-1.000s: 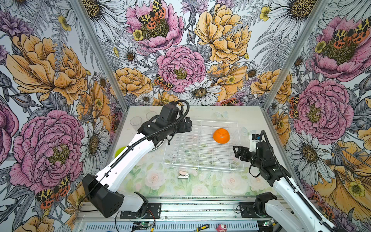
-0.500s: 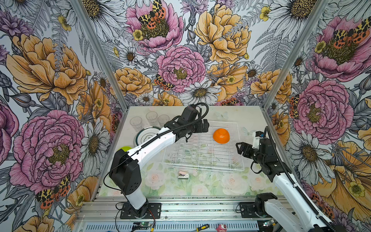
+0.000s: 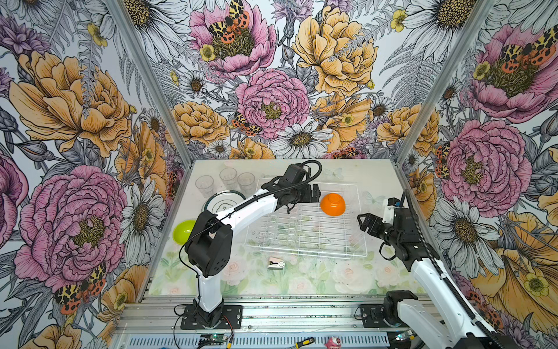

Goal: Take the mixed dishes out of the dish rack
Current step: 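Move the left gripper back over the rack to the orange bowl, then close the left gripper on the orange bowl rim and lift it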

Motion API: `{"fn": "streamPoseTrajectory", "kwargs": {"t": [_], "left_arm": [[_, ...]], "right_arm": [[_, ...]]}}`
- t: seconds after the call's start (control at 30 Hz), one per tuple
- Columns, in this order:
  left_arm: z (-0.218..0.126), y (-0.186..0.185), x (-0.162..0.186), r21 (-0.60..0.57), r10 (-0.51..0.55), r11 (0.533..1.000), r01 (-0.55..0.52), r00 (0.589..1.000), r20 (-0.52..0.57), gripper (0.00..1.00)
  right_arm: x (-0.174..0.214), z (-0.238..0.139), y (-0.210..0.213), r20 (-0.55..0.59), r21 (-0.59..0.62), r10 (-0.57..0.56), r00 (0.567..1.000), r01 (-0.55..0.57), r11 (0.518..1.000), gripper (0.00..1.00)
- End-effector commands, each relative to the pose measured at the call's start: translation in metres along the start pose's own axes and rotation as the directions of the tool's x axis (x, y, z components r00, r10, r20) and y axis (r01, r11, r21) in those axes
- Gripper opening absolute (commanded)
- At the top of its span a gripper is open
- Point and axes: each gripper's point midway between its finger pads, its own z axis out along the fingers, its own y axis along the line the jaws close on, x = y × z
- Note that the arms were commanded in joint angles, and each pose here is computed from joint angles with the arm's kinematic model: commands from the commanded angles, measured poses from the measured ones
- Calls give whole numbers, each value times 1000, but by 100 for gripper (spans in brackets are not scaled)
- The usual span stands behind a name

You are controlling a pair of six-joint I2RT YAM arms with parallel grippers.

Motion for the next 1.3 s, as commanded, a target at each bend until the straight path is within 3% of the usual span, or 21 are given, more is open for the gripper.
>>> {"fn": "streamPoseTrajectory", "kwargs": {"t": [0.0,0.7,1.27], "left_arm": [[6,-16,-6,53,1,999,-2,1000,10,99],[78,-29,14,113,-69,990,79,994,-88,93],[114,-28,17,173,-163,969,175,983,-80,99]], "right_arm": [[3,3,-1,-15,-14,22,1000,-22,1000,88],[10,4,0,-36,-34,71,997,-72,997,87],[17,6,-4,-46,-27,88,995,-89,996,87]]}}
